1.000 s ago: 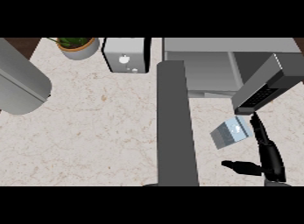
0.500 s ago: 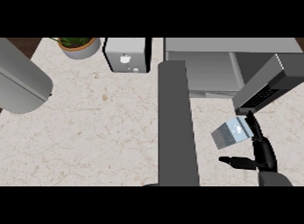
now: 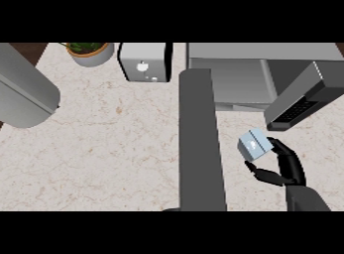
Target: Pick up the milk, place it into the microwave and close the microwave
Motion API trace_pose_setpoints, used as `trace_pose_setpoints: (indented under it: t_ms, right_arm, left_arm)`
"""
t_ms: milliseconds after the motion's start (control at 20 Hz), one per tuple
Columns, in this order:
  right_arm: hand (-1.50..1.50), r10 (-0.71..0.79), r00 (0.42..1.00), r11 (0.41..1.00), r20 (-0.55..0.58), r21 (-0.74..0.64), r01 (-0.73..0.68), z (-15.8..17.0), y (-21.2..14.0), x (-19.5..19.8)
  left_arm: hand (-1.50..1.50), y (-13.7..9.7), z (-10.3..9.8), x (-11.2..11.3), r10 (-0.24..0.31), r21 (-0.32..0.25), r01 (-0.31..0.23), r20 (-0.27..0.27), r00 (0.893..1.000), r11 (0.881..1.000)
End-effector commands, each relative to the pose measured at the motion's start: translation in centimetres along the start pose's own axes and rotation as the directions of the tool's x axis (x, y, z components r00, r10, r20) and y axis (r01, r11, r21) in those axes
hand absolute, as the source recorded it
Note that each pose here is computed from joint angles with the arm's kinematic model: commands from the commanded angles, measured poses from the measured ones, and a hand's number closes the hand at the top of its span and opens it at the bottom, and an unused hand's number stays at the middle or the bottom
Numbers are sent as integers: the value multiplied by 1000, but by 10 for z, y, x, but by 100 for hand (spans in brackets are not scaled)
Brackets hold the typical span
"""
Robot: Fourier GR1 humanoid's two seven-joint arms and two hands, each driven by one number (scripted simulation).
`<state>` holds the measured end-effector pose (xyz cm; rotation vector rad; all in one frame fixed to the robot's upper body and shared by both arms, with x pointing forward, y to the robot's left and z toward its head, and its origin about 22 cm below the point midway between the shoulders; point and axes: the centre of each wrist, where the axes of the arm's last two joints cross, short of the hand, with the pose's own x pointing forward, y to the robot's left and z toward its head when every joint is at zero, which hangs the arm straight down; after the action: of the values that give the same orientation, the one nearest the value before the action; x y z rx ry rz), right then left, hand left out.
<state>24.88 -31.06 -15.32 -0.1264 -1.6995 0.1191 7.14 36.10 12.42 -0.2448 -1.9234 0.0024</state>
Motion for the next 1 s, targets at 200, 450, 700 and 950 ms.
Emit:
trace_pose_setpoints:
  t_ms: [200, 450, 700, 950]
  right_arm:
    - [150, -34, 994, 999, 102, 22, 32, -3, 12, -2]
    - [150, -75, 986, 997, 146, 17, 74, -18, 22, 4]
    - [150, -82, 986, 996, 147, -17, 86, -2, 50, -5]
    - [150, -33, 987, 999, 154, 8, 32, -37, 64, 13]
  left_arm:
    - [-150, 0, 8, -2, 9, -22, -8, 19, 1000, 1000]
    - [-150, -19, 4, 5, 7, -21, -7, 16, 1000, 1000]
    - [-150, -9, 3, 12, 5, -12, -5, 3, 1000, 1000]
    - [-150, 4, 8, 7, 19, -16, -19, 2, 1000, 1000]
